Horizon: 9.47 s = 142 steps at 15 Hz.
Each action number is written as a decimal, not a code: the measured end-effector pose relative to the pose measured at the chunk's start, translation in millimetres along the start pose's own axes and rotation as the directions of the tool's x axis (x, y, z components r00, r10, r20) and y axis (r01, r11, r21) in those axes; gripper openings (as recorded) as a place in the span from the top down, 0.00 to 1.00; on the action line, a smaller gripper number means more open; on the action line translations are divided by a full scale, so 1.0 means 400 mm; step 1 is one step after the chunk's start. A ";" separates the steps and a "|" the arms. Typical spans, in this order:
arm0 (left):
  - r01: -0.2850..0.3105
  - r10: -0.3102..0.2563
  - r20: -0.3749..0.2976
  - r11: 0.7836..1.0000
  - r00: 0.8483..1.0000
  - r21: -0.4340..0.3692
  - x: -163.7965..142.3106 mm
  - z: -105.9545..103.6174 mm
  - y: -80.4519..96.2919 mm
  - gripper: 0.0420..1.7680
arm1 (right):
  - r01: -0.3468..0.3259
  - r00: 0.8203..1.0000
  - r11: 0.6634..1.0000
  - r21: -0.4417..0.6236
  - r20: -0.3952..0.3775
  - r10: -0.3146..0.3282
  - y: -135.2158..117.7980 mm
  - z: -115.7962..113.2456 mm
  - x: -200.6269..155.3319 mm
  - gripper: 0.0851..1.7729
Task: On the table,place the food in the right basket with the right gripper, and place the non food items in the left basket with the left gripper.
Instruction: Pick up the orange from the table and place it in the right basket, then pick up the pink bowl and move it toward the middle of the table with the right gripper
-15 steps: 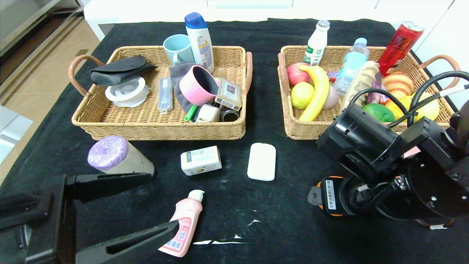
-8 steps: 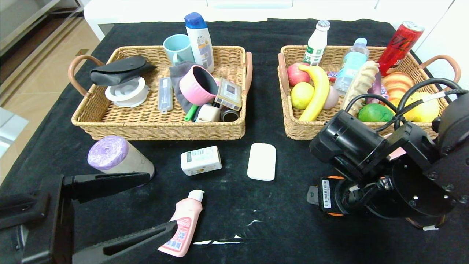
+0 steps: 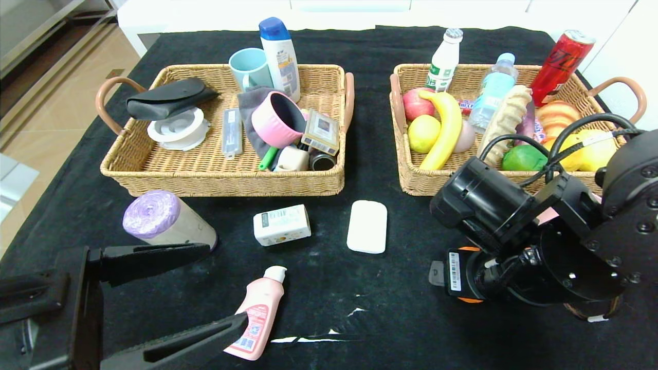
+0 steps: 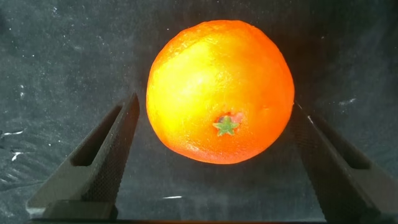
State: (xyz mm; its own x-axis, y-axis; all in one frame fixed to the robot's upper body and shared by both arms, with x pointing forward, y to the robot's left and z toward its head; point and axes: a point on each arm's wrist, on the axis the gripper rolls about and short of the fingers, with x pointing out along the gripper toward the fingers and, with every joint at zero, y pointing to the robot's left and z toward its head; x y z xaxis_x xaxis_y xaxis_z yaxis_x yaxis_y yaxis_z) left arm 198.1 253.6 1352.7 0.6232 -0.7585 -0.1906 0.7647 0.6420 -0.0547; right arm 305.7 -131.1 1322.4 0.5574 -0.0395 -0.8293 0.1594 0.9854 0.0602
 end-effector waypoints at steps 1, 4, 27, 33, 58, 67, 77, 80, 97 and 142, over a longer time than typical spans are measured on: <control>0.000 0.000 0.000 1.000 1.000 0.000 0.000 0.000 0.000 0.03 | 0.001 1.000 1.000 -0.001 0.000 -0.001 0.000 0.000 0.001 0.04; 0.000 0.000 0.000 1.000 1.000 0.000 0.000 0.000 0.000 0.03 | 0.002 1.000 1.000 0.006 -0.001 -0.002 0.003 0.000 0.005 0.04; 0.012 -0.012 -0.012 1.000 1.000 0.006 0.005 -0.005 -0.003 0.03 | -0.043 0.998 0.998 -0.045 0.036 0.044 -0.008 -0.002 -0.046 0.34; 0.014 -0.014 -0.020 1.000 1.000 0.003 0.010 -0.008 -0.003 0.03 | -0.093 0.987 0.991 -0.094 0.123 0.104 -0.037 0.021 -0.122 0.34; 0.010 -0.010 -0.014 1.000 1.000 0.006 0.010 -0.004 -0.002 0.03 | -0.052 0.723 0.996 0.065 0.691 -0.007 0.006 0.323 -0.074 0.34; 0.013 -0.013 -0.018 1.000 1.000 0.006 0.012 -0.006 -0.002 0.03 | -0.064 0.719 0.996 0.063 0.695 0.002 0.021 0.320 -0.068 0.24; 0.013 -0.013 -0.027 1.000 1.000 0.003 0.014 -0.010 -0.001 0.03 | -0.074 0.720 0.996 0.049 0.693 0.019 0.025 0.309 -0.080 0.09; 0.019 -0.019 -0.031 1.000 0.999 0.003 0.016 -0.011 -0.003 0.03 | -0.077 0.725 0.997 0.015 0.687 0.045 0.026 0.283 -0.105 0.08; 0.026 -0.026 -0.042 1.000 0.999 0.003 0.018 -0.018 -0.005 0.03 | 0.100 0.900 0.986 -0.136 0.435 -0.032 -0.196 0.042 -0.149 0.04; 0.033 -0.033 -0.067 0.999 0.997 0.000 0.032 -0.028 -0.008 0.03 | 0.065 0.950 0.984 -0.163 0.311 -0.012 -0.159 0.033 -0.070 0.93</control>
State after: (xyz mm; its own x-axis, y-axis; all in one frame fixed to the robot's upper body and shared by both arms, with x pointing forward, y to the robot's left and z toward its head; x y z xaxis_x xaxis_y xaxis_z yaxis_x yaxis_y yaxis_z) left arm 201.7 242.9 1339.6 0.5856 -0.7699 -0.2536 0.7847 0.6168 -0.0608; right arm 290.6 -194.7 1349.2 0.7812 -0.1006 -0.6162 0.0605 0.9945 -0.0856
